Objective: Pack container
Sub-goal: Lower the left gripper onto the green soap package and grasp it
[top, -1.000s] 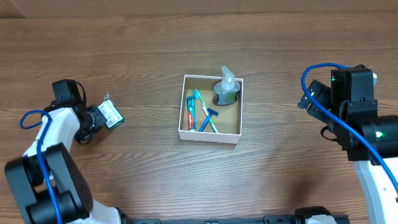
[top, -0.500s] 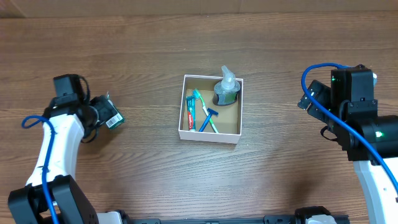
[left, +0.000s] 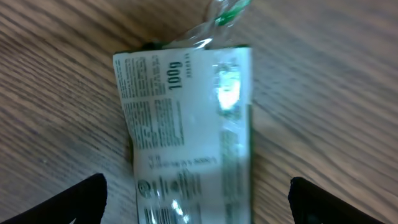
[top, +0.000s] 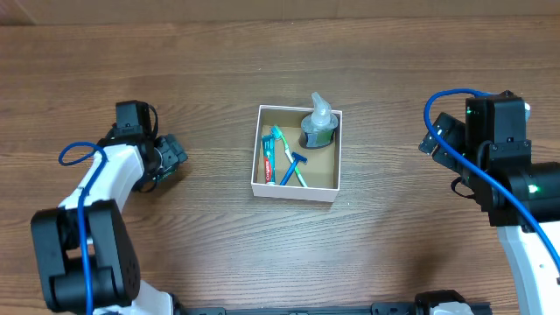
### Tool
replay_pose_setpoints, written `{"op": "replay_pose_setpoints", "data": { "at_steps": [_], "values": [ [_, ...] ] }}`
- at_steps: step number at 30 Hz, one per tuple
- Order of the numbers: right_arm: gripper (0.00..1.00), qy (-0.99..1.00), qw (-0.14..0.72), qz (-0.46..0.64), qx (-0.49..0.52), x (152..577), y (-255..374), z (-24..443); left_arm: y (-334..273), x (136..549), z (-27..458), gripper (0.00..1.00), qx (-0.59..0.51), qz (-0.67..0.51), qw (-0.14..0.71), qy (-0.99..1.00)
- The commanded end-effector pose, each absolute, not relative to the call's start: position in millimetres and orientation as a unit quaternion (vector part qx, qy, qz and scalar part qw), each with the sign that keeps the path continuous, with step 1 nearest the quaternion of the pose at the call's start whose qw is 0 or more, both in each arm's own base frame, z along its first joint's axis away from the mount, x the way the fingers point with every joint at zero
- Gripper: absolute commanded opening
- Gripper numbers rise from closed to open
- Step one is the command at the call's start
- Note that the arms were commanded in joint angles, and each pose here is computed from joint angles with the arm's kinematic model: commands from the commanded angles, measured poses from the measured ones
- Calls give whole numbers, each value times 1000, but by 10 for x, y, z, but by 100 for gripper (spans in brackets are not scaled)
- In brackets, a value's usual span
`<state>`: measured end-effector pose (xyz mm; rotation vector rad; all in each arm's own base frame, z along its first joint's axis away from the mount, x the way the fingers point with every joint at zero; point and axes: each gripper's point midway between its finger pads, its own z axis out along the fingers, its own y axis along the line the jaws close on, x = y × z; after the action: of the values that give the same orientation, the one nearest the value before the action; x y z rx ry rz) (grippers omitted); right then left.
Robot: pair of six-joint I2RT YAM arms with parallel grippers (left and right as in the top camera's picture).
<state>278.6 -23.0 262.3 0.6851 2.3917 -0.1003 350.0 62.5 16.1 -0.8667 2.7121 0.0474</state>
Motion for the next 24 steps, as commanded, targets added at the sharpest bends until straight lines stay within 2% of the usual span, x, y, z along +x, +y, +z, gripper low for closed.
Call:
{"op": "replay_pose_setpoints", "data": {
  "at_steps": [1, 4, 6, 16, 24],
  "values": [
    [100, 904, 332, -38, 265, 2790, -257, 2705, 687, 3510, 25, 90, -311, 33, 140, 939],
    [100, 904, 332, -38, 265, 2790, -257, 2705, 692, 3535, -75, 85, -312, 34, 136, 940],
    [100, 904, 332, -38, 265, 2790, -257, 2705, 726, 3575, -64, 76, -312, 41, 146, 938],
    [100, 904, 332, -38, 265, 2790, -257, 2705, 830, 3687, 5, 72, -295, 64, 173, 938],
    [100, 904, 332, -38, 265, 2790, -257, 2706, 849, 3673, 7, 36, -296, 71, 171, 937]
  ]
}}
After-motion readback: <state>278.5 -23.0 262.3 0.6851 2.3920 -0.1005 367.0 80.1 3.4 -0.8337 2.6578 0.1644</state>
